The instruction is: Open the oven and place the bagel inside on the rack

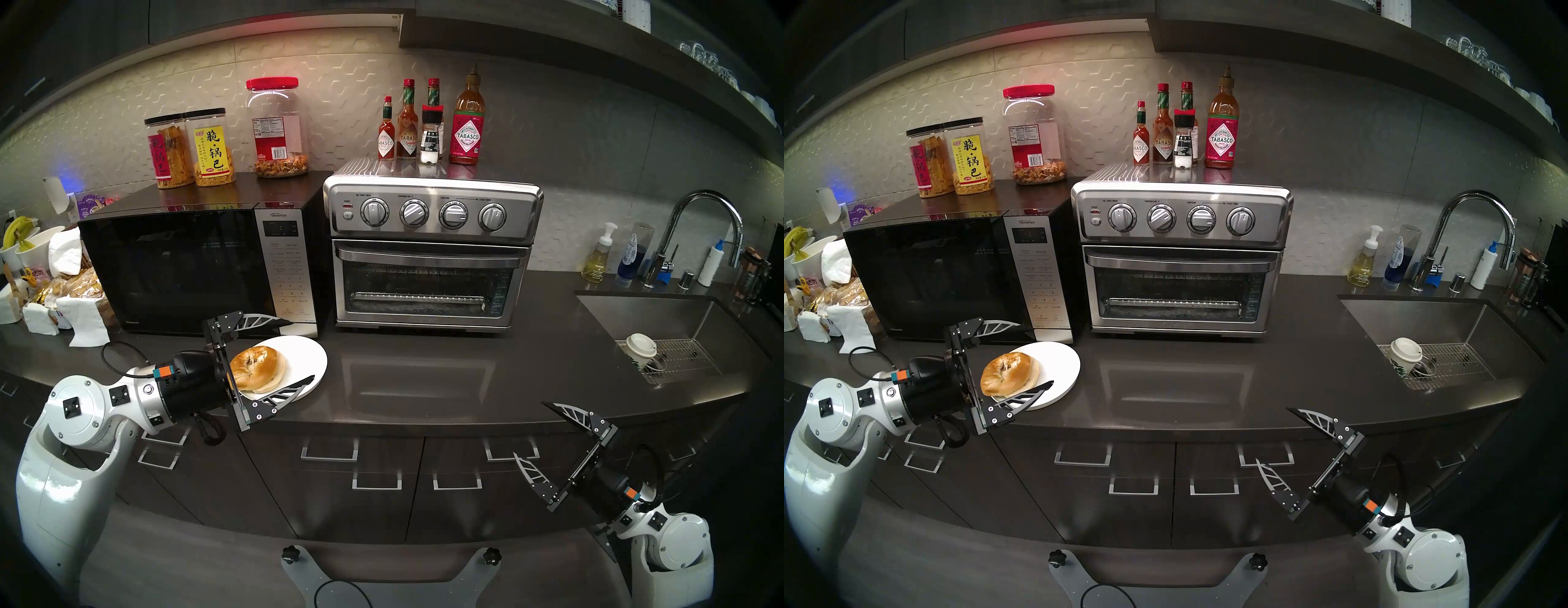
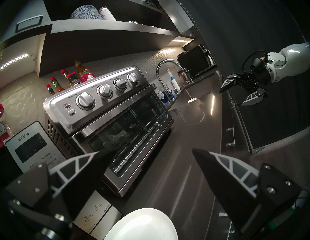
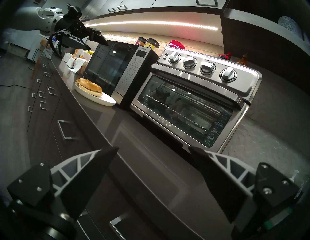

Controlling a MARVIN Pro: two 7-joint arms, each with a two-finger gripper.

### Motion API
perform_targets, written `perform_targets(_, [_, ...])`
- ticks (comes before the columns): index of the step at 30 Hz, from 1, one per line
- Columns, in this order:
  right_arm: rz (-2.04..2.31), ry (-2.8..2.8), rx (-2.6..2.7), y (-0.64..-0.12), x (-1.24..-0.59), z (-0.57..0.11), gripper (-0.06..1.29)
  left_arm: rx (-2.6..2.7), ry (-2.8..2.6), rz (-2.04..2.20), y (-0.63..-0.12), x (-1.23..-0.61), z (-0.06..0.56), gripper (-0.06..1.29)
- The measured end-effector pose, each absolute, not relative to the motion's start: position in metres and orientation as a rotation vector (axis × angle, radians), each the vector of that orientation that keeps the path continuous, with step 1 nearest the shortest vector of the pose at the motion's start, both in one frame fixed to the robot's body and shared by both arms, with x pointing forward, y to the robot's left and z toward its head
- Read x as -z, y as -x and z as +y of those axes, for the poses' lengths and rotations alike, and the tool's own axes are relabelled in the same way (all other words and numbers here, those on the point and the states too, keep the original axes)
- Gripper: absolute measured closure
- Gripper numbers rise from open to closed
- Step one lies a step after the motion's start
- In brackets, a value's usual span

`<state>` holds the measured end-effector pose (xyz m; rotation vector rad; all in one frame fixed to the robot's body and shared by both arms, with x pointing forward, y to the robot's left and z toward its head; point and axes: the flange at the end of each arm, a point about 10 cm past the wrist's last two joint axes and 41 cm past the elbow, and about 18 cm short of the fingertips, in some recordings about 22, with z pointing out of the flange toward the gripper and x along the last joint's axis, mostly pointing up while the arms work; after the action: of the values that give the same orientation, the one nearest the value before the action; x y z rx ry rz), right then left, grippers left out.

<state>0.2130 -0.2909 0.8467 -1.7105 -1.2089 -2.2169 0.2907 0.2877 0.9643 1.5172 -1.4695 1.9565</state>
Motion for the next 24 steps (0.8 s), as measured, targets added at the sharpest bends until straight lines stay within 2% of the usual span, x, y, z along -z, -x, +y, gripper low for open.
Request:
perform_targets(15, [-1.17,1.291,2.369,-0.251,-0.931,-0.2,0.0,-1.956,-1.522,-1.464,-0.291,-0.963,0.288,-0.04])
perform_targets(24, [-1.146,1.315,2.365,-0.27,-0.959,-0.166,0.0,-1.957,-1.521,-1.464,-0.292,-0.963,0.288,-0.04])
